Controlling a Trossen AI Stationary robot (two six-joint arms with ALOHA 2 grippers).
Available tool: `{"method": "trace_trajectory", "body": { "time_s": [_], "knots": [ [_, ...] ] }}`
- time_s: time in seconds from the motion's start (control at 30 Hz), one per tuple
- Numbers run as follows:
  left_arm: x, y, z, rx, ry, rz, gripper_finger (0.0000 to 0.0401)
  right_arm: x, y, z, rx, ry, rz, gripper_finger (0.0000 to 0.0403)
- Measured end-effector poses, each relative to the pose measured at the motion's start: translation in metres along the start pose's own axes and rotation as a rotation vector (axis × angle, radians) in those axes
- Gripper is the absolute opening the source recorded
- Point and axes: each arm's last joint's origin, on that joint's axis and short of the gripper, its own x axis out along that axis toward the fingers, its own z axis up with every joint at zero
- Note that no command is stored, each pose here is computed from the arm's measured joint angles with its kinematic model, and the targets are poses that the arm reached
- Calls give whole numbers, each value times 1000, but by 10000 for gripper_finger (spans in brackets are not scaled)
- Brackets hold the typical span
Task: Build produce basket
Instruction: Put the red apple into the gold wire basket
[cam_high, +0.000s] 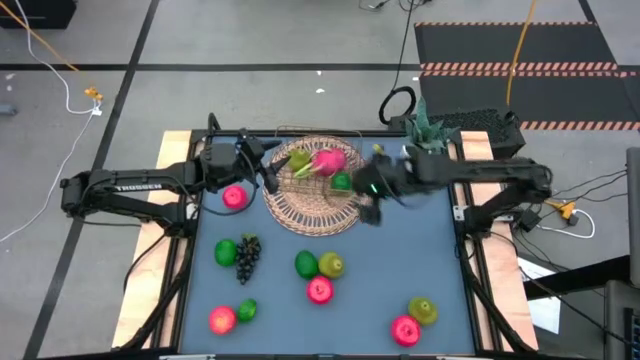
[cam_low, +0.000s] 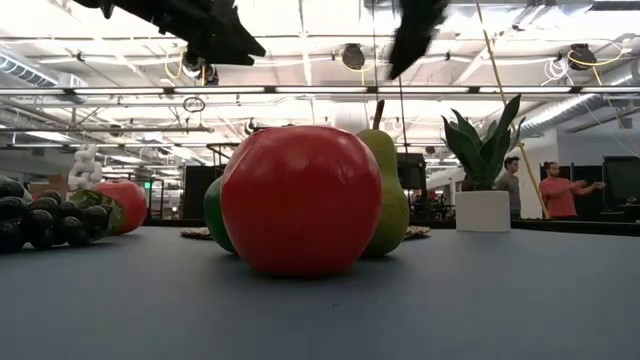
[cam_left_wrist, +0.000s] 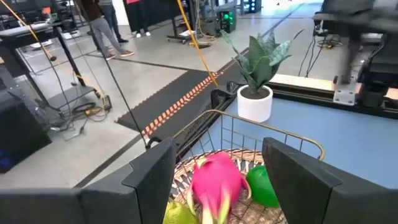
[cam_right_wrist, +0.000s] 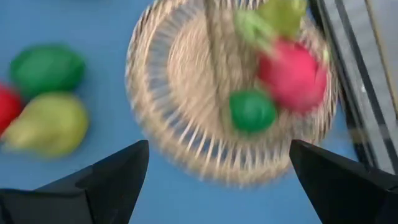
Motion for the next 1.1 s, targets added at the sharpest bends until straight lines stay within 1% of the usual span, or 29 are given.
{"method": "trace_trajectory", "body": {
  "time_s": [0.13, 0.2, 0.27, 0.3, 0.37, 0.4, 0.53, 0.6, 0.63, 0.7, 0.8, 0.87, 0.93, 1.0, 1.1],
  "knots": [
    [0, 0, 1, -25, -9, 1, 244, -25, 34, -40, 60, 105, 51, 384],
    [0, 0, 2, -47, -18, 1, 244, -29, 47, -62, 80, 171, 90, 384],
    [0, 0, 2, -75, -21, 0, 244, -32, 57, -83, 128, 226, 97, 384],
    [0, 0, 2, -88, -20, -4, 244, -32, 58, -93, 159, 249, 80, 384],
    [0, -1, 2, -109, -20, -10, 244, -32, 60, -112, 213, 318, 28, 384],
    [-1, -2, 2, -115, -21, -13, 244, -32, 59, -121, 235, 359, -17, 384],
    [-2, -6, 2, -148, -16, -34, 243, -32, 50, -151, 374, 472, -268, 384],
    [-4, -11, 1, -165, -7, -53, 244, -28, 53, -159, 435, 475, -312, 384],
    [-5, -13, 0, -168, 3, -66, 244, -25, 57, -162, 453, 458, -296, 384],
    [-7, -20, -1, -169, 14, -93, 244, -17, 71, -163, 484, 398, -208, 384],
    [-11, -30, -1, -170, 20, -138, 244, -1, 101, -156, 518, 267, 1, 384],
    [-15, -37, -1, -165, 19, -171, 244, 8, 123, -148, 511, 181, 153, 384],
    [-19, -43, 0, -160, 14, -204, 244, 15, 144, -136, 501, 71, 273, 384],
    [-22, -50, 0, -158, 6, -237, 244, 25, 163, -127, 488, -14, 348, 384],
    [-23, -62, -1, -150, 3, -282, 244, 50, 183, -119, 450, -64, 391, 384]
  ]
}}
